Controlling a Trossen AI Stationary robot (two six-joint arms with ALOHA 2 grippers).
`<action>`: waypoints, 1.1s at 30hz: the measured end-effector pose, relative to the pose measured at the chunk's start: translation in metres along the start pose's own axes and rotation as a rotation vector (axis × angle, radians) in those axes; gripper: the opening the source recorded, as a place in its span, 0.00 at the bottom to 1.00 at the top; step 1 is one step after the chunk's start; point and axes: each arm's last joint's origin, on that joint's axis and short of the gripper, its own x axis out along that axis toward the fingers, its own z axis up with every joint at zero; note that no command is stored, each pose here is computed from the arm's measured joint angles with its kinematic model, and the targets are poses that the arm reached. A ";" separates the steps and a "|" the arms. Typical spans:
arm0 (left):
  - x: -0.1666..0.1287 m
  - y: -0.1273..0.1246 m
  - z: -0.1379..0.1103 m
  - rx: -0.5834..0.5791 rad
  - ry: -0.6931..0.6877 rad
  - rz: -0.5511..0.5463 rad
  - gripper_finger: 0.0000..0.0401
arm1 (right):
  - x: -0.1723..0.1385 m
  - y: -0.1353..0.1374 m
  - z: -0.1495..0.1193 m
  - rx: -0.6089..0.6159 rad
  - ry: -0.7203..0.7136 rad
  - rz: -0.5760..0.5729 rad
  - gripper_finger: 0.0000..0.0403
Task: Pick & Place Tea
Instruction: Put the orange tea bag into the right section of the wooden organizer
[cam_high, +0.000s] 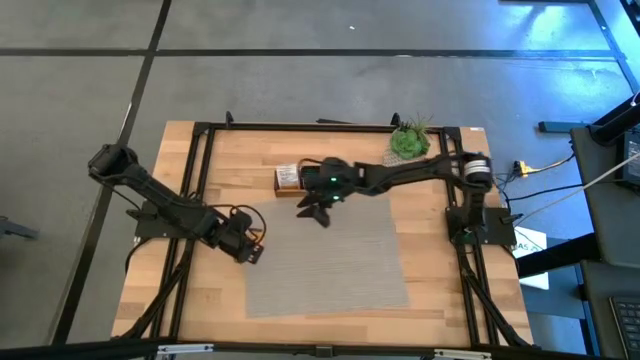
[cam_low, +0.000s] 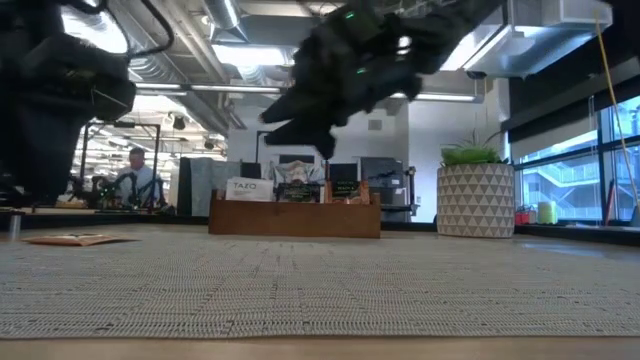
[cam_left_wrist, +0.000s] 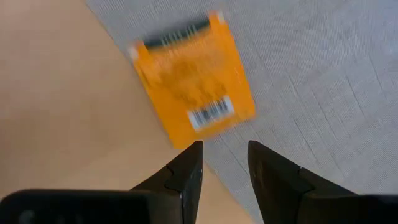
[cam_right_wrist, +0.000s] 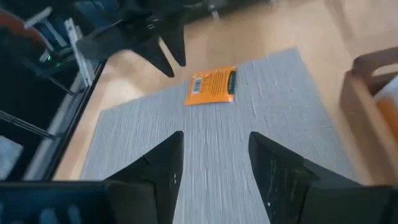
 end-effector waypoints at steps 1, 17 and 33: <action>0.000 0.001 -0.002 0.018 -0.041 0.011 0.31 | 0.007 -0.003 0.002 0.031 0.006 -0.002 0.46; 0.005 0.006 -0.023 0.160 -0.211 0.075 0.31 | 0.100 -0.004 0.033 0.094 0.001 0.079 0.46; 0.035 -0.005 -0.032 0.152 -0.177 0.089 0.31 | 0.137 -0.014 0.019 0.219 0.136 0.038 0.46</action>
